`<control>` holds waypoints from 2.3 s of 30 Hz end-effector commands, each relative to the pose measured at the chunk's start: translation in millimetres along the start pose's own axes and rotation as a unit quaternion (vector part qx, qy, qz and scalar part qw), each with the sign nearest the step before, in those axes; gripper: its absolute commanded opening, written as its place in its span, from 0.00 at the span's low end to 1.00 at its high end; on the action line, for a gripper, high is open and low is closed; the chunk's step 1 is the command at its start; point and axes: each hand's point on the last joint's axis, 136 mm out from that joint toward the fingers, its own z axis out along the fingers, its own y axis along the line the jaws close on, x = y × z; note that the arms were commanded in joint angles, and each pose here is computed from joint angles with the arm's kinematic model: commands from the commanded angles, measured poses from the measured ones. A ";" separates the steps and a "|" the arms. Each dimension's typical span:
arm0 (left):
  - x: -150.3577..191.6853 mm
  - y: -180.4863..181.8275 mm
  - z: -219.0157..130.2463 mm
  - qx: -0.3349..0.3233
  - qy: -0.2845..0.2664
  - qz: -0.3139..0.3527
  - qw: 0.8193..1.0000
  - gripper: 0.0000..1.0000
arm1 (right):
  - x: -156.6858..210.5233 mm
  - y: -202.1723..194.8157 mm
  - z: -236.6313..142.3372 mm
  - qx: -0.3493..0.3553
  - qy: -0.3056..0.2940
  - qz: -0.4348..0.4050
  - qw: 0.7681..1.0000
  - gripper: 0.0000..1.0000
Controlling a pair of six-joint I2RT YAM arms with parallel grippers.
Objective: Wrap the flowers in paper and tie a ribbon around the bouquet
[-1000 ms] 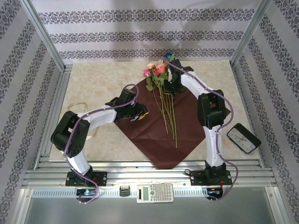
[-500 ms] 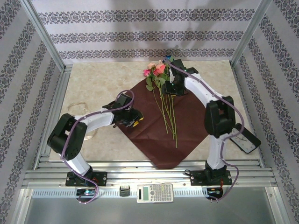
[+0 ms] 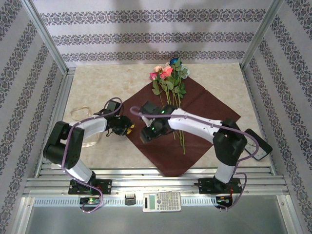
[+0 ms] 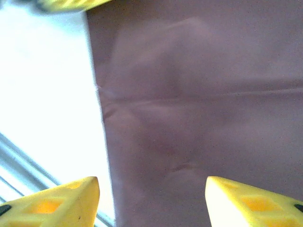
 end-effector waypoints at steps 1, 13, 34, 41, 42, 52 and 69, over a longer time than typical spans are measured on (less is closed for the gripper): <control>-12.7 -14.4 7.2 0.018 0.000 0.019 1.000 0.21 | 13.7 7.5 17.2 0.046 0.021 -0.054 0.997 0.67; -27.8 -1.7 17.3 0.006 0.001 0.010 1.000 0.16 | 32.5 13.7 60.7 0.127 0.076 -0.144 0.979 0.76; -35.5 -16.6 12.4 0.008 -0.002 0.025 1.000 0.15 | 42.0 -1.3 67.9 0.143 0.094 -0.163 0.972 0.18; -32.7 -33.2 -14.2 0.017 -0.020 0.035 0.999 0.23 | 24.2 22.7 45.8 0.028 0.081 -0.164 0.983 0.00; -31.8 -34.8 -20.4 0.019 -0.024 0.035 0.999 0.28 | 23.6 26.2 43.1 0.003 0.085 -0.160 0.983 0.00; 19.8 -3.4 -63.6 0.020 -0.015 -0.068 0.997 0.49 | 16.8 27.9 33.2 -0.139 0.112 -0.107 0.978 0.00; 73.7 10.8 -33.5 0.017 0.016 -0.172 0.985 0.54 | 6.7 22.2 34.6 -0.167 0.106 -0.081 0.977 0.00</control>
